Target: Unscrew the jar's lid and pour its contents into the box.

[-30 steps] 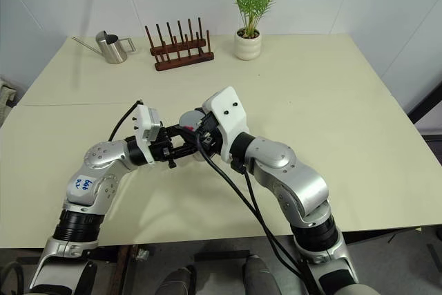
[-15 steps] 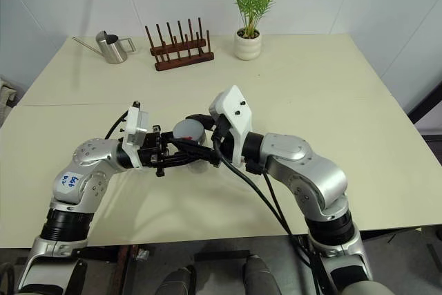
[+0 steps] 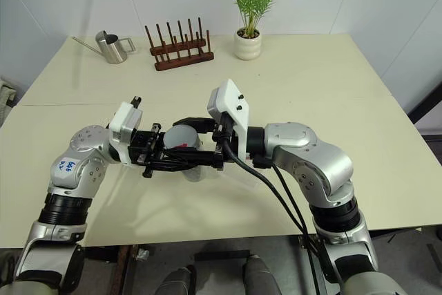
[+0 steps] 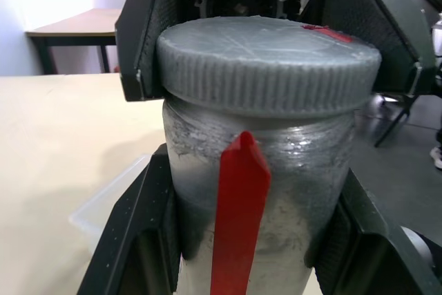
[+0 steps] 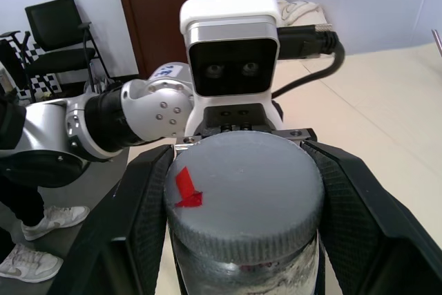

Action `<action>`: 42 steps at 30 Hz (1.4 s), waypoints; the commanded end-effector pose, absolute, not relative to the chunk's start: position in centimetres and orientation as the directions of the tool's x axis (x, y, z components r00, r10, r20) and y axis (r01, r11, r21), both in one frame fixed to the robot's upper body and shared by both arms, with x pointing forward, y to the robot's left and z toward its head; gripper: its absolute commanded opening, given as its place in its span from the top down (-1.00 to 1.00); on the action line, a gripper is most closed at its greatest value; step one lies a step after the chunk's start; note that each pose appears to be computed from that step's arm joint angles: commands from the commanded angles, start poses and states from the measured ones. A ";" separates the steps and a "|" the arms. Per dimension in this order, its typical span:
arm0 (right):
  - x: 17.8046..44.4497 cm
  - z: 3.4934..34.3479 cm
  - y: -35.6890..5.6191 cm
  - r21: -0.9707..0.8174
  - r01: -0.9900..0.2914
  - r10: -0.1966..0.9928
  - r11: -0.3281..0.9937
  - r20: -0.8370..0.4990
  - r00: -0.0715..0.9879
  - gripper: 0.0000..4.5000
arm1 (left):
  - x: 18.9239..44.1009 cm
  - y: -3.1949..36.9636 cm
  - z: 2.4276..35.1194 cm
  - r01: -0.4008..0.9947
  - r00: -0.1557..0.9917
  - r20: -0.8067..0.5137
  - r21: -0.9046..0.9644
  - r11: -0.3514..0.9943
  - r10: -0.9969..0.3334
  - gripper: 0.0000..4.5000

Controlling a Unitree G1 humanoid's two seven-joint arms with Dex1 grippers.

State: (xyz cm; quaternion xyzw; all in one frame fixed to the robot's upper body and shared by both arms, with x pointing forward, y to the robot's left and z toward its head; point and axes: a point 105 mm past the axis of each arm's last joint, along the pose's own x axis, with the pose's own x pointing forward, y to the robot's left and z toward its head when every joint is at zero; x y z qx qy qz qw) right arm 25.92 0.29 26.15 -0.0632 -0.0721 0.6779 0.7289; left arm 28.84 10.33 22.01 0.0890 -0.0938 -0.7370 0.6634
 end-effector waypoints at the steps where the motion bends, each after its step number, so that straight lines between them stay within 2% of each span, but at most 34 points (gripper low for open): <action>1: 22.8 27.5 2.0 -0.258 -0.961 0.992 -0.097 0.048 -0.113 -0.21 | 28.8 9.2 22.0 0.952 -0.136 -0.035 0.270 -0.140 -0.990 0.14; 5: 23.0 27.4 2.1 -0.247 -0.967 0.995 -0.069 0.049 -0.084 -0.21 | 28.3 8.9 22.1 0.944 -0.167 -0.041 0.282 -0.172 -0.985 0.14; 11: 24.0 28.0 2.3 -0.274 -0.962 0.997 0.010 0.072 -0.011 -0.99 | 28.0 8.6 22.4 0.936 -0.188 -0.045 0.293 -0.193 -0.981 0.14; 22: 24.7 28.5 2.0 -0.297 -0.953 0.996 0.057 0.080 0.035 -0.99 | 27.8 8.4 22.5 0.930 -0.194 -0.046 0.310 -0.198 -0.980 0.14; 42: 26.5 26.4 1.2 -0.278 -0.947 0.987 0.159 0.025 0.158 -0.99 | 28.1 8.8 23.3 0.926 -0.151 -0.025 0.346 -0.150 -0.988 0.14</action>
